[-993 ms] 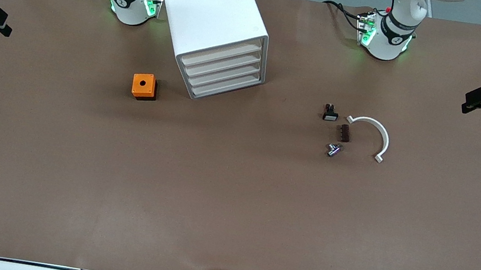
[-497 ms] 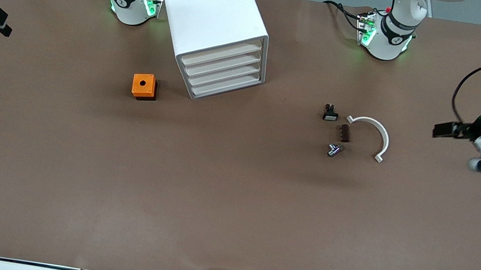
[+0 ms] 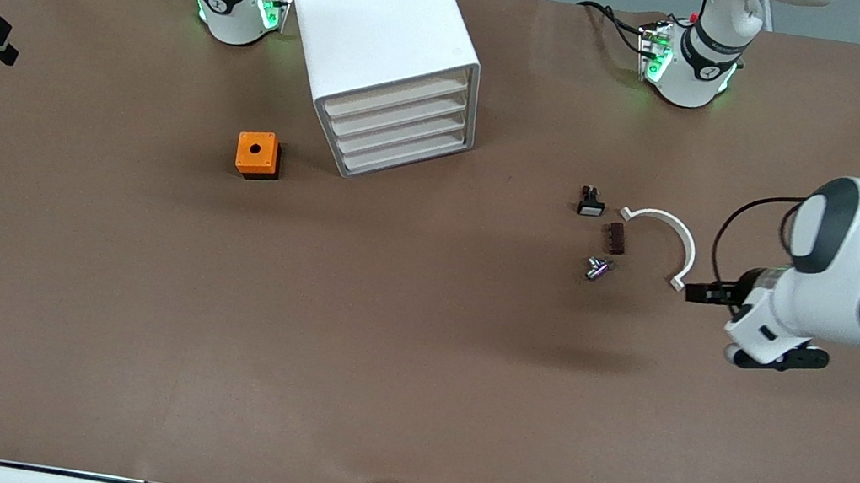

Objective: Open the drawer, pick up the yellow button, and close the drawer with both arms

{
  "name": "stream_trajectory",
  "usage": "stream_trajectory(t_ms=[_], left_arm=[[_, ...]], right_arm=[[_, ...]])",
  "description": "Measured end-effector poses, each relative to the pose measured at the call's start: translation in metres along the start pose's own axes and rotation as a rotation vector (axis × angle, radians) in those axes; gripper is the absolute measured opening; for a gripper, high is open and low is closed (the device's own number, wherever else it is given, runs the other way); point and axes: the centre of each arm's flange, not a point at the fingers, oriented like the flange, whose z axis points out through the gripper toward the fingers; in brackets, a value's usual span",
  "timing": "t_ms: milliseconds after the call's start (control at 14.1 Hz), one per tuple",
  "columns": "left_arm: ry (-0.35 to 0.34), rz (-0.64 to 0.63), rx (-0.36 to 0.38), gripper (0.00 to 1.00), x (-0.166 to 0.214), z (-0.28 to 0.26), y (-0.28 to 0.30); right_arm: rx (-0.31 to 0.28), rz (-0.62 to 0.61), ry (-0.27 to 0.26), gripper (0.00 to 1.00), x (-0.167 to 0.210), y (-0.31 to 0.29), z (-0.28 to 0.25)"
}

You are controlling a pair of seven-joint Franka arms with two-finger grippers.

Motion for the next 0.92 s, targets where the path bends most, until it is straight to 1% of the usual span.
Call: stream_trajectory(t_ms=[142,213,284,426,568,639,922], left_arm=[[-0.021,-0.165,-0.042,1.0,-0.007,0.002,0.045],[-0.049,-0.265,-0.075,1.0,-0.012,0.002,0.067],[-0.093,-0.355,-0.109,1.0,-0.017,0.003,0.085],[-0.202,-0.468,-0.16,1.0,-0.024,0.01,0.111],[-0.316,-0.568,-0.188,1.0,-0.032,0.02,0.133],[-0.371,-0.643,-0.197,1.0,-0.036,0.026,0.144],[-0.573,-0.978,-0.163,1.0,-0.049,0.051,0.193]], right_arm=[[-0.004,0.0,0.0,1.0,0.0,0.0,0.0],[-0.004,0.0,0.0,1.0,0.0,0.0,0.0],[-0.004,0.0,0.0,1.0,0.0,0.0,0.0],[-0.004,0.0,0.0,1.0,0.0,0.0,0.0],[-0.005,0.0,0.0,1.0,0.0,0.0,0.0],[-0.005,0.0,0.0,1.0,0.0,0.0,0.0],[-0.005,0.0,0.0,1.0,0.0,0.0,0.0]])
